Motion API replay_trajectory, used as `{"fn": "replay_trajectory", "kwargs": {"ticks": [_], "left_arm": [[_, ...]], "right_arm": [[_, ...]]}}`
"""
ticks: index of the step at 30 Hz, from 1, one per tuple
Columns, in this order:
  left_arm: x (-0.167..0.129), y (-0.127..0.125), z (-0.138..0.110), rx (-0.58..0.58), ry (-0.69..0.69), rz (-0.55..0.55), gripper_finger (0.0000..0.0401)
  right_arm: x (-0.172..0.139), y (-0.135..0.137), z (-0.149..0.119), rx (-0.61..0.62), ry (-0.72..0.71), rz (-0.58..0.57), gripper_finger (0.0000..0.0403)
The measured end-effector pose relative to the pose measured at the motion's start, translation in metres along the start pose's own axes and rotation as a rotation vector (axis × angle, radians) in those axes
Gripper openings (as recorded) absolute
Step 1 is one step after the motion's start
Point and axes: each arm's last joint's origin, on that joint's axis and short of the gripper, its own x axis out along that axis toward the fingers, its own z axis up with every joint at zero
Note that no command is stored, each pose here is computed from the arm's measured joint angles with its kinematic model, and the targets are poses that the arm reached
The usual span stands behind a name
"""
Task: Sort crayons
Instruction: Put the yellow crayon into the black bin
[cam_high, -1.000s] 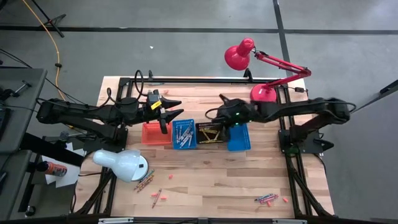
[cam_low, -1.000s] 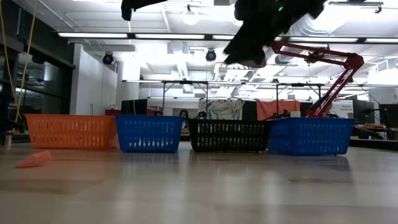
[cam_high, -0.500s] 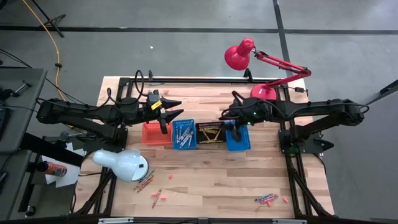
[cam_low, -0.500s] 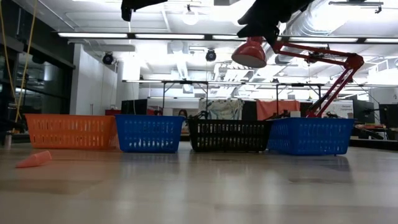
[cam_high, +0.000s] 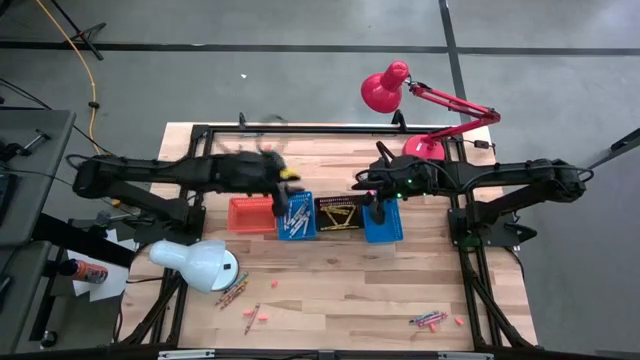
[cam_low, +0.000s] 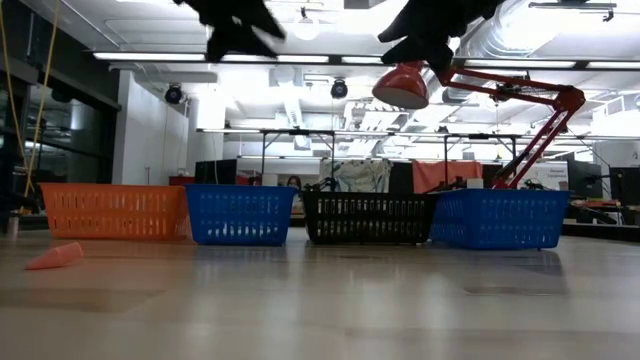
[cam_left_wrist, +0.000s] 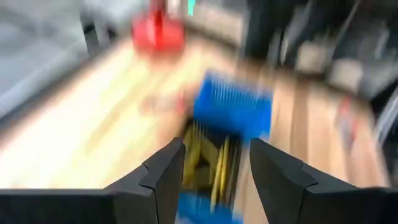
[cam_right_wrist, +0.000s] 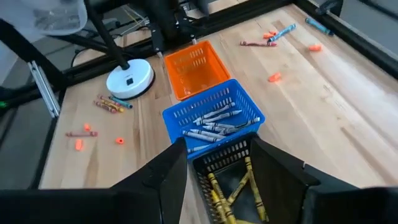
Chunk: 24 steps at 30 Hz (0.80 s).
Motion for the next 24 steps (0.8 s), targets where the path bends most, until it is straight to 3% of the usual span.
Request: {"fn": "replay_trajectory", "kwargs": {"ticks": [5,10,18,24], "left_arm": [[0.029,-0.01,-0.013,0.004,0.479,0.054,0.017],[0.045,-0.029,-0.039,-0.159,0.874,0.151,0.017],[0.073,-0.075,-0.089,-0.263,1.095,0.212,0.017],[0.071,-0.105,-0.123,-0.293,1.228,0.298,0.017]], "right_arm": [[-0.001,0.0,-0.001,0.085,0.012,-0.003,0.017],[-0.007,0.006,-0.007,0.08,0.056,0.007,0.017],[-0.026,0.013,-0.023,-0.061,0.202,0.035,0.017],[-0.043,0.017,-0.031,-0.149,0.267,0.056,0.017]]}}
